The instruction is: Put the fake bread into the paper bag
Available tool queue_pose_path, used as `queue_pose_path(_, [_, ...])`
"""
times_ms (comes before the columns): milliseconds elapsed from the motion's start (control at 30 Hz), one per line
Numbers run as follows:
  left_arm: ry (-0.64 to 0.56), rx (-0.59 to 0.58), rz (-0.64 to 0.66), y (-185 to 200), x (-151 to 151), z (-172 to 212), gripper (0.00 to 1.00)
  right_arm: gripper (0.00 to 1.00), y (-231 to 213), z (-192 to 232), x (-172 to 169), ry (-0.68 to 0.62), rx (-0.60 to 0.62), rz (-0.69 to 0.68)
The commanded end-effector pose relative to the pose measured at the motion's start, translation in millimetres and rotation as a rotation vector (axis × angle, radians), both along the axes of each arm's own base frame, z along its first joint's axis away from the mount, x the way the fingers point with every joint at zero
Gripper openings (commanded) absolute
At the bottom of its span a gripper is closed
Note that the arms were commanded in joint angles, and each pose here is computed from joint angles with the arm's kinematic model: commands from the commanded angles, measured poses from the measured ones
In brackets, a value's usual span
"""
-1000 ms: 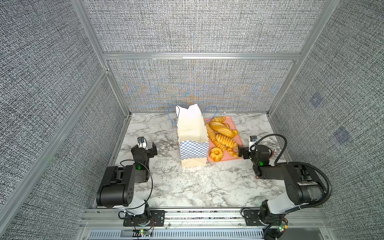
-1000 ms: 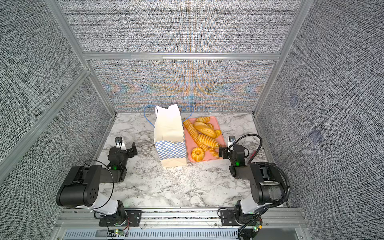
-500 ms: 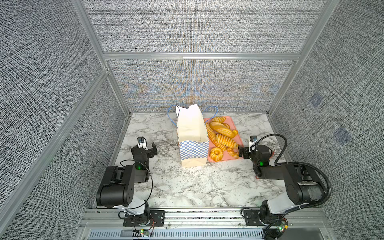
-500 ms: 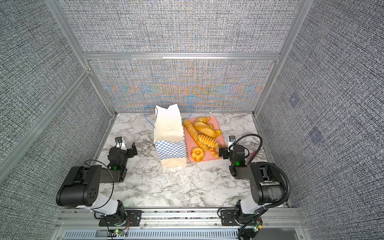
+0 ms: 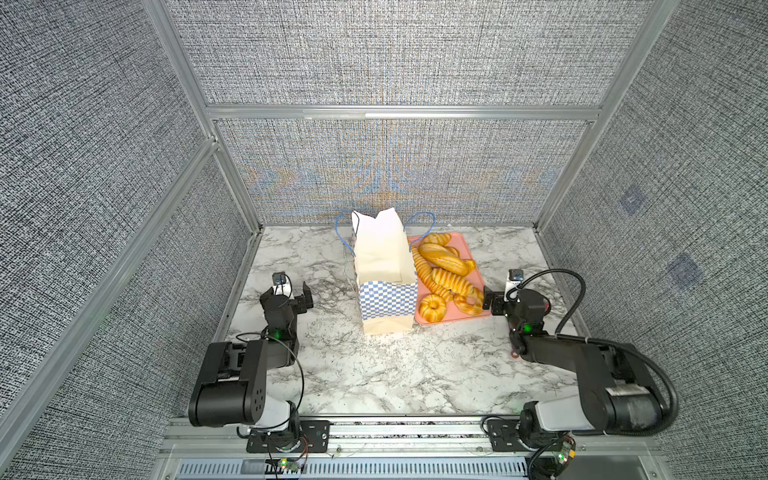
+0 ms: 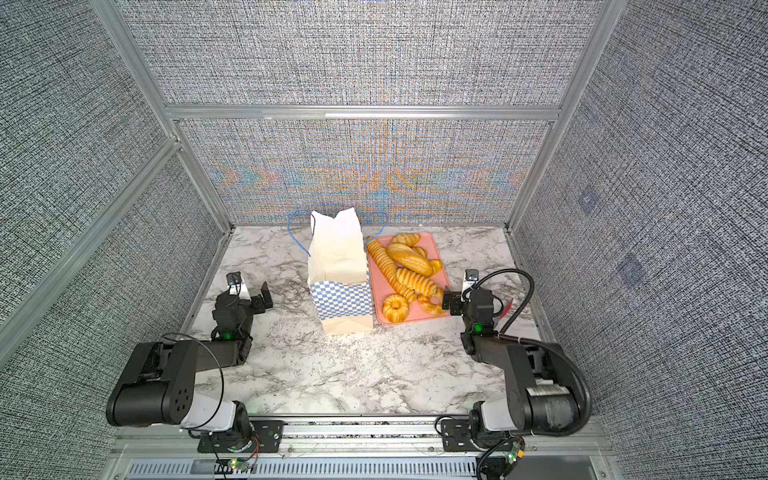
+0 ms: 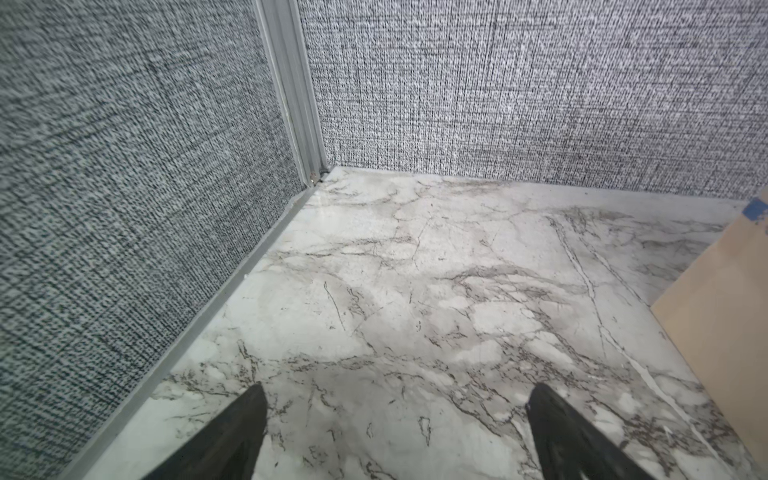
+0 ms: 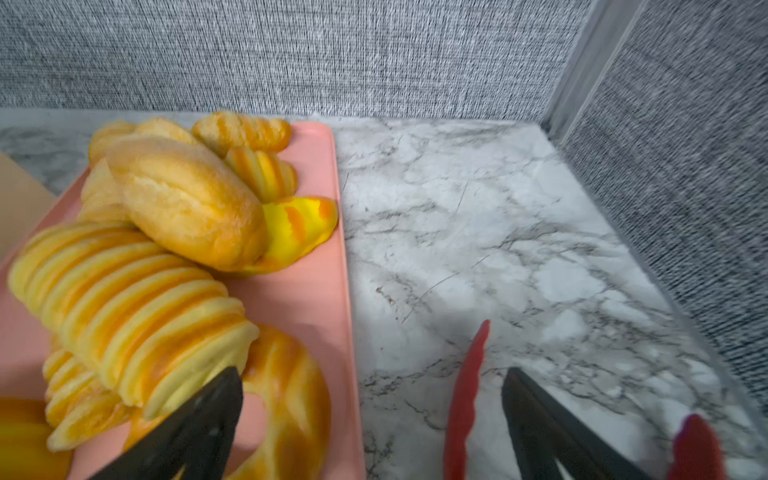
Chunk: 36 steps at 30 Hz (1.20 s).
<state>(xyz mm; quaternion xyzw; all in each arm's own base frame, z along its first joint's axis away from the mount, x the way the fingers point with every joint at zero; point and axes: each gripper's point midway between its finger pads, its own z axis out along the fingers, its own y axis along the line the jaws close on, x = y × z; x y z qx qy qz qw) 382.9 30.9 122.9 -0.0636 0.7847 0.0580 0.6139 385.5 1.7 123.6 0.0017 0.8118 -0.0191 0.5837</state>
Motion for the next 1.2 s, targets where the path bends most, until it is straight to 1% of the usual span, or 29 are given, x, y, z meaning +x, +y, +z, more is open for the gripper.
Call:
queue_pose_path(0, [0.055,-0.014,0.125,19,-9,8,0.98,0.99,0,19,-11,0.004,-0.002,-0.002])
queue_pose_path(67, [0.085,-0.051,0.214,31,-15,23,0.98,0.99,-4,38,-20,-0.003,0.02,-0.036])
queue_pose_path(100, [0.106,-0.064,0.24,34,-18,30,0.98,0.99,-9,48,-26,0.001,0.045,-0.074])
queue_pose_path(200, [0.141,-0.129,0.254,32,-30,54,0.98,0.99,-28,65,-48,0.07,0.124,-0.223])
queue_pose_path(300, [0.17,-0.237,0.288,30,-45,75,0.98,0.99,-36,78,-69,0.171,0.187,-0.318])
queue_pose_path(433, [0.199,-0.375,0.305,22,-66,98,0.98,0.99,-28,91,-89,0.291,0.304,-0.338])
queue_pose_path(500, [0.203,-0.439,0.306,18,-76,108,0.98,0.99,-17,97,-95,0.324,0.379,-0.306])
queue_pose_path(567, [0.206,-0.521,0.333,15,-87,115,0.98,0.99,-7,103,-100,0.339,0.462,-0.27])
queue_pose_path(600, [0.211,-0.565,0.326,11,-91,118,0.98,0.99,-3,108,-103,0.341,0.506,-0.251])
queue_pose_path(633, [0.217,-0.603,0.29,3,-92,122,0.98,0.98,2,109,-106,0.359,0.542,-0.236])
queue_pose_path(667, [0.233,-0.641,0.256,-6,-91,125,0.98,0.93,7,112,-107,0.375,0.565,-0.212])
queue_pose_path(733, [0.296,-0.731,0.145,-31,-86,127,0.98,0.84,21,122,-109,0.432,0.599,-0.142])
queue_pose_path(800, [0.38,-0.811,0.064,-53,-84,127,0.98,0.8,34,126,-110,0.5,0.616,-0.081])
queue_pose_path(900, [0.494,-0.89,-0.011,-77,-87,126,0.9,0.8,45,127,-114,0.579,0.621,-0.032])
queue_pose_path(967, [0.541,-0.892,-0.038,-85,-93,129,0.86,0.82,47,128,-116,0.603,0.605,-0.015])
queue_pose_path(1067, [0.592,-0.836,-0.072,-94,-104,141,0.85,0.85,48,129,-120,0.631,0.574,-0.005])
queue_pose_path(1167, [0.632,-0.784,-0.103,-105,-114,152,0.83,0.85,41,121,-126,0.681,0.546,-0.056])
